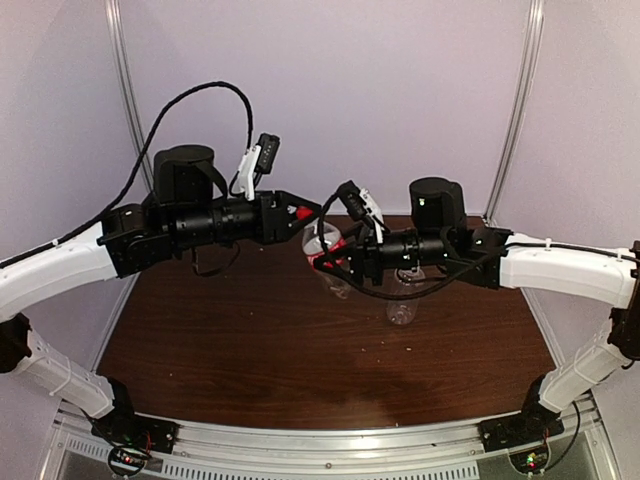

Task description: Unscrew the bottle caps

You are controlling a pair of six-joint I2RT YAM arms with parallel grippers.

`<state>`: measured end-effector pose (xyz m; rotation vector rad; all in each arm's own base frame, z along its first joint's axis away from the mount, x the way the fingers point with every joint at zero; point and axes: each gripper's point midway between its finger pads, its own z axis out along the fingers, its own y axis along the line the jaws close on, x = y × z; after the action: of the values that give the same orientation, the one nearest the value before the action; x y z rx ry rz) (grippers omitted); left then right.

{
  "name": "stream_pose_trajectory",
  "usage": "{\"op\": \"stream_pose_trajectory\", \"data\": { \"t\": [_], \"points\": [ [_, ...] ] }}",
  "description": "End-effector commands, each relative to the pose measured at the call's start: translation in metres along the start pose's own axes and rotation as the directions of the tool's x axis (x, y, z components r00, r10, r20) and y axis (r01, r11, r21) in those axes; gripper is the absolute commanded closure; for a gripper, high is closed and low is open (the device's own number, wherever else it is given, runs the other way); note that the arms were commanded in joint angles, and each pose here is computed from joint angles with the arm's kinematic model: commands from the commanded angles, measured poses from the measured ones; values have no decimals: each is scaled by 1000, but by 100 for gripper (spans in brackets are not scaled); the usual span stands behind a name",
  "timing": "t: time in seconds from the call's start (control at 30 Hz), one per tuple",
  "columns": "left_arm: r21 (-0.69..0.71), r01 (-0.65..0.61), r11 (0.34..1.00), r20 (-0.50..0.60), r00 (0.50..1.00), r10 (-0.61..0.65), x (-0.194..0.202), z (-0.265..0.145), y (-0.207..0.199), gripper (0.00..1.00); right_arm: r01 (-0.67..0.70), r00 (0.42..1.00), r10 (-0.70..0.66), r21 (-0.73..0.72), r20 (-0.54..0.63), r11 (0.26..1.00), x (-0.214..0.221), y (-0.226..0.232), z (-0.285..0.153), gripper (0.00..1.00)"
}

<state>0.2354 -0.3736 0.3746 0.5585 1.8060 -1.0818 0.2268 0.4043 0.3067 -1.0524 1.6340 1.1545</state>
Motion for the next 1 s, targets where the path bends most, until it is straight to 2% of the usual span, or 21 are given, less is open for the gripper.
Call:
{"op": "stream_pose_trajectory", "data": {
  "t": [0.0, 0.17, 0.33, 0.43, 0.63, 0.8, 0.97],
  "points": [
    [123, -59, 991, 77, 996, 50, -23, -5, -23, 49, 20, 1000, -19, -55, 20, 998, -5, 13, -10, 73],
    [226, -138, 964, 86, 989, 121, -28, -20, -33, 33, 34, 999, -30, -149, 27, 988, -6, 30, -14, 73],
    [350, -223, 910, 73, 975, 211, -24, -41, -45, 26, 45, 999, -37, -249, 38, 968, -9, 49, -18, 73],
    [439, -277, 855, 80, 960, 270, -21, -55, -55, 23, 43, 999, -31, -331, 41, 943, -12, 62, -21, 72],
    [618, -359, 699, 113, 921, 373, -10, -74, -80, 19, 7, 1000, 7, -474, 28, 881, -15, 82, -23, 72],
    [670, -380, 638, 124, 904, 409, -10, -71, -84, 16, -17, 999, 33, -548, 19, 836, -17, 92, -25, 72],
    [717, -357, 599, 117, 908, 403, -10, -62, -87, 18, -28, 999, 42, -568, 12, 823, -15, 94, -24, 72]
  ]
}}
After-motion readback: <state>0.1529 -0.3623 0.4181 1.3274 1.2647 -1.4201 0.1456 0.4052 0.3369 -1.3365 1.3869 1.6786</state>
